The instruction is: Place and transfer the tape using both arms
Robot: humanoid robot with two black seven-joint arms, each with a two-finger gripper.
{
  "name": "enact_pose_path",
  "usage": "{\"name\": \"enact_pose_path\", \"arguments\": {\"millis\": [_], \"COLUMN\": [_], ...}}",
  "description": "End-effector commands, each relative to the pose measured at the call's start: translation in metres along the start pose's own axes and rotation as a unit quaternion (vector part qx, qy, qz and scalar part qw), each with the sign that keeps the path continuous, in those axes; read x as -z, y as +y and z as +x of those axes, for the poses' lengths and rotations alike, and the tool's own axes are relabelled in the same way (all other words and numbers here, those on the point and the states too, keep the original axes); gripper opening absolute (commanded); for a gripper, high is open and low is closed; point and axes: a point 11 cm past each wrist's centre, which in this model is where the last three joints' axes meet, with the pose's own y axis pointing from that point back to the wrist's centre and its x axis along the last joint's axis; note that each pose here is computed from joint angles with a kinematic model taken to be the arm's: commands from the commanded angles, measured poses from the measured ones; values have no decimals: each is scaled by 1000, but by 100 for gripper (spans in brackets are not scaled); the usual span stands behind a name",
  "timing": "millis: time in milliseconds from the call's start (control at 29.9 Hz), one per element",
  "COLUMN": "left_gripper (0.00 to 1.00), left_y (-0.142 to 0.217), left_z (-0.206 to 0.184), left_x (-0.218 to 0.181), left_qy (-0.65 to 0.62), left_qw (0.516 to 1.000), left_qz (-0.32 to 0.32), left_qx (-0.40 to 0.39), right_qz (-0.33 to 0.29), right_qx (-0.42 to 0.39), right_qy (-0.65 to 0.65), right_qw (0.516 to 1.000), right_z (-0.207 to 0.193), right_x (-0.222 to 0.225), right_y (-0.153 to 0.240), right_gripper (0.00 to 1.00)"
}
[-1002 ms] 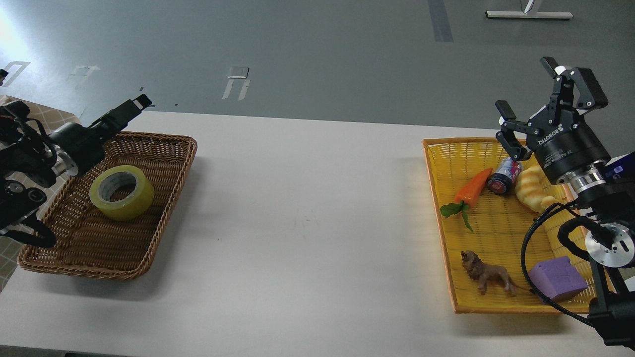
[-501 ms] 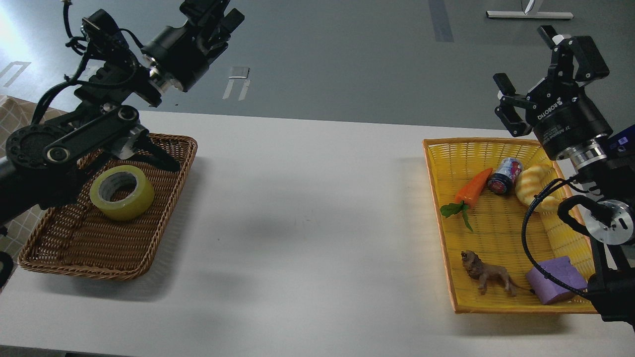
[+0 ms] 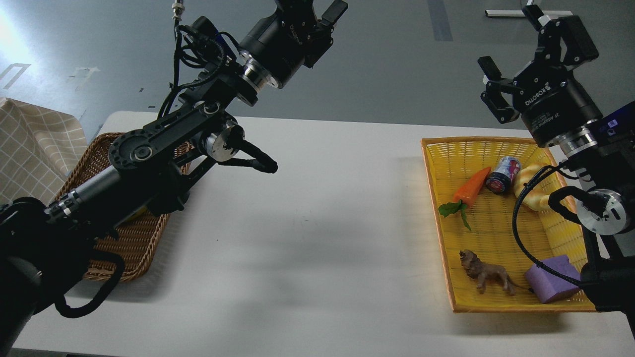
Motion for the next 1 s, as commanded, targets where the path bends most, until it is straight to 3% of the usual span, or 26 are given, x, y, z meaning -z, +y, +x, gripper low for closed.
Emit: {"name": "enact_pose_path", "arguments": {"millis": [0, 134, 368, 601, 969], "left_gripper": [98, 98, 98, 98, 98], "left_y": [7, 31, 50, 57, 76], "left_z": [-4, -17, 9, 4, 5], "left_x": [-4, 8, 6, -11, 12], "left_qy": [43, 95, 151, 181, 186], "left_qw": [999, 995, 983, 977, 977], "left_qz": [-22, -27, -67, -99, -73], "left_qx": [-1, -1, -79, -54, -80], "right_qz": [10, 28, 33, 53, 53], "right_qx": [14, 34, 63, 87, 107], "right_qy": [3, -7, -38, -44, -36], "right_qw": [1000, 999, 997, 994, 992], "right_z": [-8, -26, -57, -77, -88], "right_x": [8, 14, 6, 18, 22], "right_y": [-9, -20, -33, -47, -60], "right_gripper": [100, 100, 100, 100, 100]}}
